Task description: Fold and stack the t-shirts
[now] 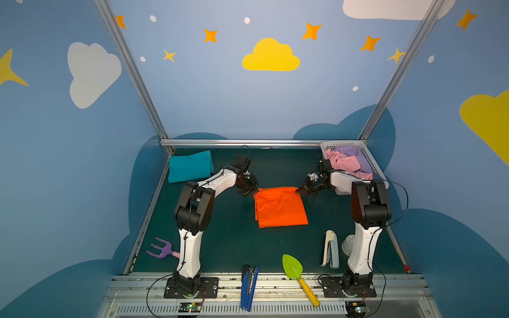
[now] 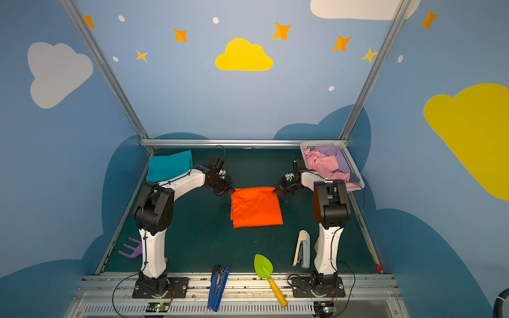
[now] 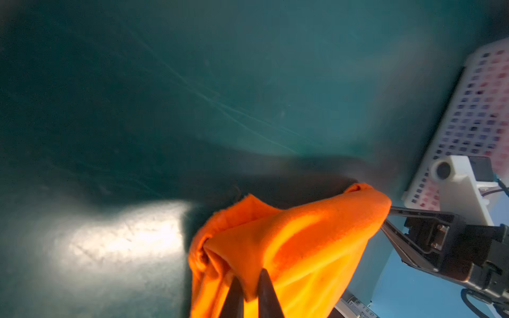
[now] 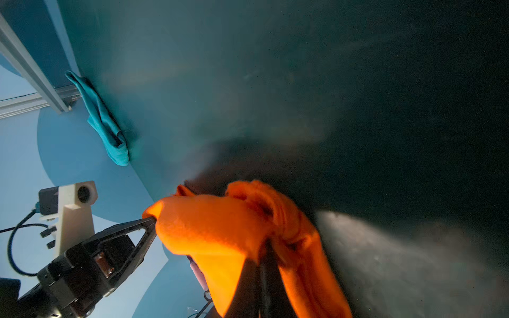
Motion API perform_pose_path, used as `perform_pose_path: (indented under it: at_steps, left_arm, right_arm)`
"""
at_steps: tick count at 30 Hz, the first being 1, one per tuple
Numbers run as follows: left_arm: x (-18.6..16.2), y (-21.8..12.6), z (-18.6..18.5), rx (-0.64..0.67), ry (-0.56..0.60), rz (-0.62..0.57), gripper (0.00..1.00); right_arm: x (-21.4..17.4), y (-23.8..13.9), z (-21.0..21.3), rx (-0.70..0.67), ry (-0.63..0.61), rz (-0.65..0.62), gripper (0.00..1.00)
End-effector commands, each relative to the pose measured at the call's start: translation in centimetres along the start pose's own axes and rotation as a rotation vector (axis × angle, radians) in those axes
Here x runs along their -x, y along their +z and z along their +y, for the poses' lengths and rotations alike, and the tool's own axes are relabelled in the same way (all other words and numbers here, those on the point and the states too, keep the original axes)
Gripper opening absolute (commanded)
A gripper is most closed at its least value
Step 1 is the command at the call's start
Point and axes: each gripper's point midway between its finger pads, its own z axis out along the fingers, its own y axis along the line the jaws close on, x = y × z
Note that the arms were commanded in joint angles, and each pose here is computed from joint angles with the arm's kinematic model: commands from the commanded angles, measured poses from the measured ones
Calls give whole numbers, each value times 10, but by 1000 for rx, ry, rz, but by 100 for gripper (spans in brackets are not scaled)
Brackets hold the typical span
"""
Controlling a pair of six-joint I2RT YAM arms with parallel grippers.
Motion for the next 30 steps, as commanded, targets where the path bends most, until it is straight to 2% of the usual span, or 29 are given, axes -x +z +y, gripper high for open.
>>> perform_pose_path:
  at_steps: [1, 5, 6, 9, 11, 13, 16, 19, 25, 30]
  left_arm:
    - [14, -13, -10, -35, -6, -32, 12]
    - [22, -32, -22, -48, 17, -82, 15]
    - [22, -35, -23, -44, 19, -88, 19]
    - [21, -41, -19, -19, 18, -98, 45]
    - [18, -48, -16, -7, 13, -113, 50]
    - [14, -59, -14, 5, 11, -149, 47]
    - [4, -76, -16, 40, 40, -207, 36]
    - [-13, -77, -28, 30, 83, -210, 29]
    - [-30, -37, -32, 10, 85, -132, 32]
    - [-26, 0, -10, 62, 56, -89, 30]
  right_arm:
    - [12, -7, 19, 48, -61, -34, 3]
    - [16, -17, 33, 69, -83, -61, 4]
    - [16, -19, 36, 73, -90, -64, 8]
    - [15, -26, 43, 72, -107, -78, 27]
    - [12, -34, 46, 65, -122, -91, 31]
    - [4, -46, 48, 47, -146, -116, 31]
    - [-13, -66, 49, -7, -199, -172, 23]
    - [-33, -77, 46, -55, -246, -214, 15]
    - [-41, -61, 35, -63, -259, -168, 3]
    - [-15, -20, 27, -44, -243, -107, 0]
